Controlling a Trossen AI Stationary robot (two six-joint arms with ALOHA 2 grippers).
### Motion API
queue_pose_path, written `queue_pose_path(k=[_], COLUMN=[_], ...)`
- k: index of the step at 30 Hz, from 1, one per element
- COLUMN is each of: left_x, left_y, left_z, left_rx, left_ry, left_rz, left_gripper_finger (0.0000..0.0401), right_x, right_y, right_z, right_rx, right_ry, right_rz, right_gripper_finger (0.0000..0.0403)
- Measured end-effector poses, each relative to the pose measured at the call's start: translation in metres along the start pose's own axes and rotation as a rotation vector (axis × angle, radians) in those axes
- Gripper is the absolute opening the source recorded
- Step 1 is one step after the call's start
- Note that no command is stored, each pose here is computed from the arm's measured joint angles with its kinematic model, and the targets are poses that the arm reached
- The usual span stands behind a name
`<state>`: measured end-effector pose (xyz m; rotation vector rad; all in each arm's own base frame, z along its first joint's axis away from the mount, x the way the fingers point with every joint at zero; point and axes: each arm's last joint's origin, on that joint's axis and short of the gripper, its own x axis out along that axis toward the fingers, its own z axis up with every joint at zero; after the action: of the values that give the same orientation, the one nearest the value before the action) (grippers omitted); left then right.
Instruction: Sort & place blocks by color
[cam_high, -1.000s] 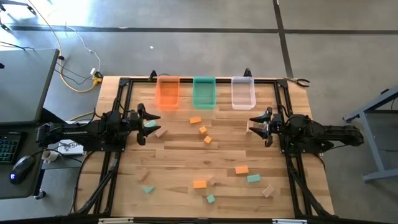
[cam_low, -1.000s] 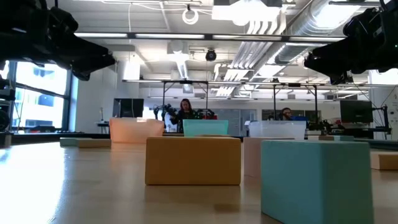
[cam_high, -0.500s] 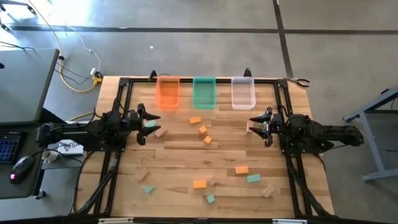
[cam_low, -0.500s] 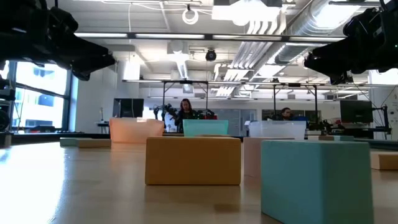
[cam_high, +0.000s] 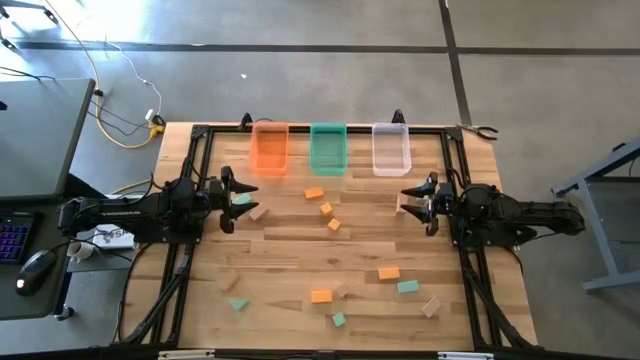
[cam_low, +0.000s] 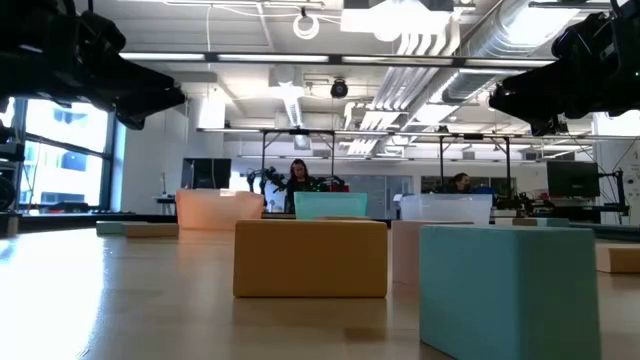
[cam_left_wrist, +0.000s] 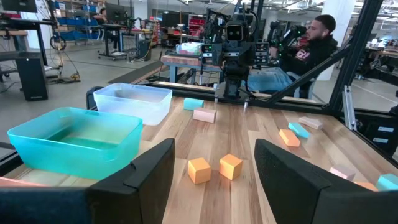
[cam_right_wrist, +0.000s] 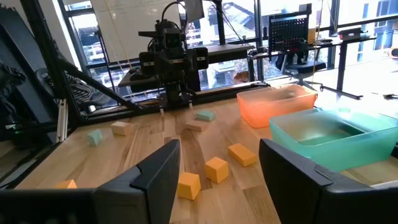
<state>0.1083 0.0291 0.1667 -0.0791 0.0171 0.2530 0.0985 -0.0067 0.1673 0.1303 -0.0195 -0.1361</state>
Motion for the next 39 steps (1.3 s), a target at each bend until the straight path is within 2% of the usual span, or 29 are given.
queue_pose_path(k=[7,14,18,23,28,34,39], left_x=[0.000,0.000,0.000,0.000,0.000,0.000,0.000], left_y=[0.000,0.000,0.000,0.000,0.000,0.000,0.000], left_z=[0.000,0.000,0.000,0.000,0.000,0.000,0.000], left_rx=[-0.009,-0.165,-0.167,-0.166,-0.143,-0.105,-0.104], left_ry=[0.000,-0.001,-0.002,-0.003,-0.003,-0.003,-0.003], left_rz=[0.000,0.000,0.000,0.000,0.000,0.000,0.000], left_gripper_finger=[0.0211,0.0211,0.0211,0.0211,0.0211,0.0211,0.0211], right_x=[0.000,0.000,0.000,0.000,0.000,-0.001,-0.006], right_y=[0.000,0.000,0.000,0.000,0.000,-0.003,-0.003], right_z=[0.000,0.000,0.000,0.000,0.000,0.006,0.030], right_rx=[0.000,0.000,0.002,0.118,0.145,0.256,0.272], right_ry=[0.000,0.000,0.000,0.000,-0.002,-0.060,-0.144], right_rz=[0.000,0.000,0.000,0.000,-0.006,-0.132,-0.177], right_gripper_finger=[0.0209,0.0209,0.0209,0.0209,0.0209,0.0209,0.0209])
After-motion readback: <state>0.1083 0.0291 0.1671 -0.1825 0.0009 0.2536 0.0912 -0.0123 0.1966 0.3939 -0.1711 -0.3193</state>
